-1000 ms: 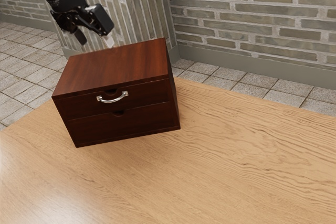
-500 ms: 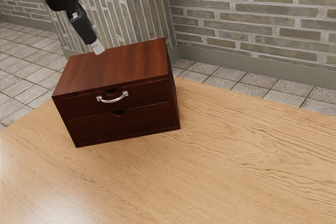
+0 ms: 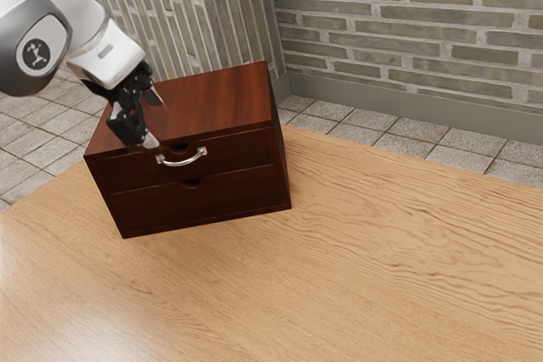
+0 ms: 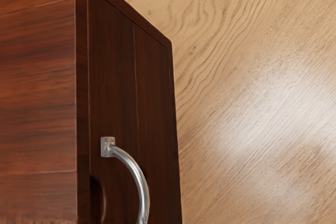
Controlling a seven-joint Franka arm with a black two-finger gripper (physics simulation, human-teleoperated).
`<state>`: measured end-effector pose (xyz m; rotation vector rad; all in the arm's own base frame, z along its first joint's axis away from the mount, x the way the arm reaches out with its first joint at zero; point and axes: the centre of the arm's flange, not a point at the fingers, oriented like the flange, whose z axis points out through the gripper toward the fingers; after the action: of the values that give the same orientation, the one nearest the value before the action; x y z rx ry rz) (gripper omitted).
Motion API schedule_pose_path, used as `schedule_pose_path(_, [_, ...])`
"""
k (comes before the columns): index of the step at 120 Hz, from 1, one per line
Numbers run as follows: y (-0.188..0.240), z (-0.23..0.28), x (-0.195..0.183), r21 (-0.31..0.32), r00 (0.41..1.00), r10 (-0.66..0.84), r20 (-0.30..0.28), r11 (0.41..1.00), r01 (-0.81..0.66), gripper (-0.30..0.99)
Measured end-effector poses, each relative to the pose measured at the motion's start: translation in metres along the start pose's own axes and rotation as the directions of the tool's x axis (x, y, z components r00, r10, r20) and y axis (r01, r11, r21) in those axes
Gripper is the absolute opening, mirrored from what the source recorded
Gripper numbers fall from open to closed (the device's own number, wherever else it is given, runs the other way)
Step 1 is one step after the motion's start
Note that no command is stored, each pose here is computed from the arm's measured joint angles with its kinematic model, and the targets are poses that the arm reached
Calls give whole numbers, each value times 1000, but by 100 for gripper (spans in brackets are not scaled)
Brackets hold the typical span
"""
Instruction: Pull the drawer handle with one arm to open the drawer
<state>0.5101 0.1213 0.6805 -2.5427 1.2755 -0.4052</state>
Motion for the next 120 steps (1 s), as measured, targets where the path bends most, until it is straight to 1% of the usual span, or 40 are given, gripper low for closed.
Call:
schedule_pose_path(10, [-1, -6, 2, 39, 1000, 18, 3, 999, -18, 59])
schedule_pose_path(27, [-3, -7, 6, 64, 1000, 11, 5, 998, -11, 56])
schedule_pose_path(46, [-3, -4, 5, 60, 999, -29, 13, 998, 28, 53])
schedule_pose_path(63, [-4, 3, 7, 50, 999, -46, 22, 998, 45, 43])
schedule_pose_path(78, [-4, 7, 7, 47, 998, -49, 27, 998, 48, 39])
schedule_pose_path(82, [-4, 9, 7, 47, 998, -48, 33, 998, 46, 38])
schedule_pose_path(101, [-6, 17, 4, 57, 994, -51, 99, 997, 46, 36])
schedule_pose_path(120, [-3, 22, 7, 53, 990, -75, 120, 996, 69, 34])
